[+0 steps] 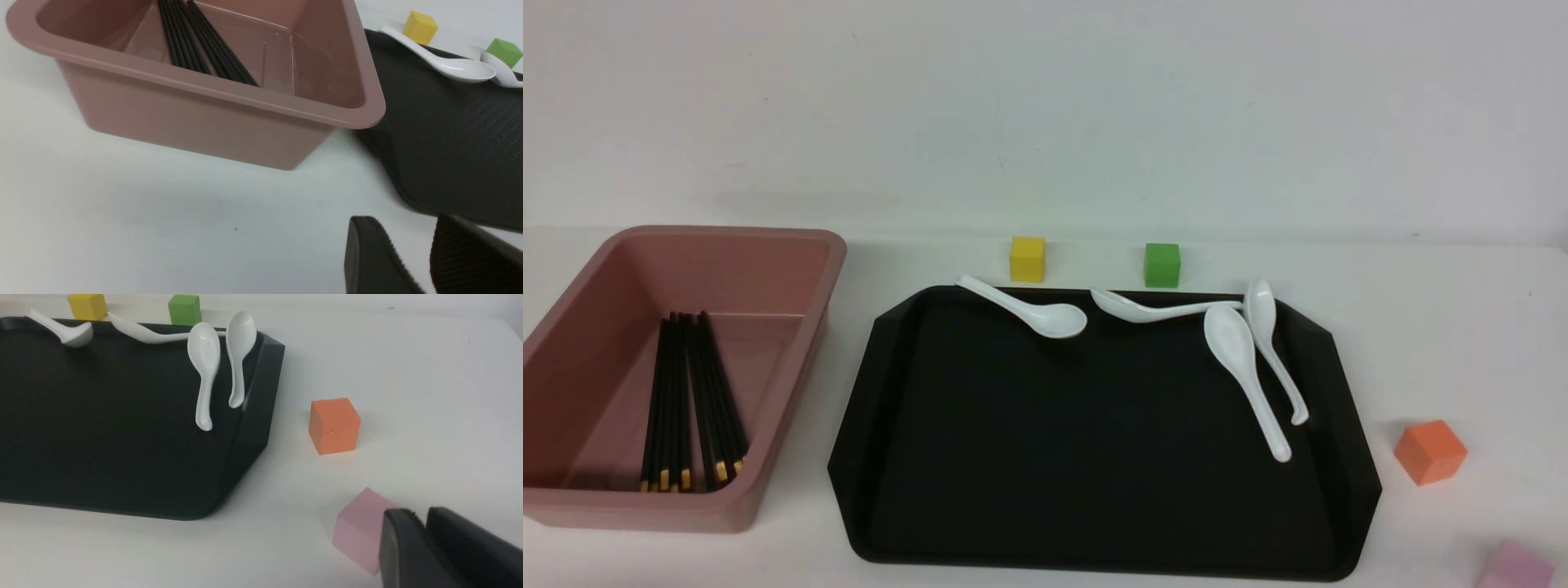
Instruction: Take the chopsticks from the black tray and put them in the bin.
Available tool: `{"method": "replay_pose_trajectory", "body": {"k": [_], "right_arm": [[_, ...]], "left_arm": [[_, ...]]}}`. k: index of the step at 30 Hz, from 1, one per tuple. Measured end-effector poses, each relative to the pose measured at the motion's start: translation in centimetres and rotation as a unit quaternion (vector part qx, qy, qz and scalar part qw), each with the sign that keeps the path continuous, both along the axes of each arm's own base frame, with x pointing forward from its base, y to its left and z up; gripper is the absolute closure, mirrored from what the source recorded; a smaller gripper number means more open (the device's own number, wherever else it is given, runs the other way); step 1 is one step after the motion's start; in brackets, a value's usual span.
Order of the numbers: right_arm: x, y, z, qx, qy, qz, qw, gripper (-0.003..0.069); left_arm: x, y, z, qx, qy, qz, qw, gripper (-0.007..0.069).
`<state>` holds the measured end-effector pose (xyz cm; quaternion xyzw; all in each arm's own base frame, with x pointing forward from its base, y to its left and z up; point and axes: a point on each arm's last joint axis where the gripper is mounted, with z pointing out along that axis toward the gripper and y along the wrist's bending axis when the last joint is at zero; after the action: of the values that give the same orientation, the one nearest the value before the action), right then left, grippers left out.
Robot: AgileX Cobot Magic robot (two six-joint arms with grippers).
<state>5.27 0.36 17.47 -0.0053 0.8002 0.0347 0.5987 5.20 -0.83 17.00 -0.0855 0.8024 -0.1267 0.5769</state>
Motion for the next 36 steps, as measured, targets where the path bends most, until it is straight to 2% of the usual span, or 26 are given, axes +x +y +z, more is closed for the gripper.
{"method": "replay_pose_trajectory", "body": {"k": [36], "right_arm": [[0.00,0.00,0.02,0.000,0.000,0.000,1.000,0.0515]], "left_arm": [[0.00,0.00,0.00,0.000,0.000,0.000,1.000,0.0386]]}}
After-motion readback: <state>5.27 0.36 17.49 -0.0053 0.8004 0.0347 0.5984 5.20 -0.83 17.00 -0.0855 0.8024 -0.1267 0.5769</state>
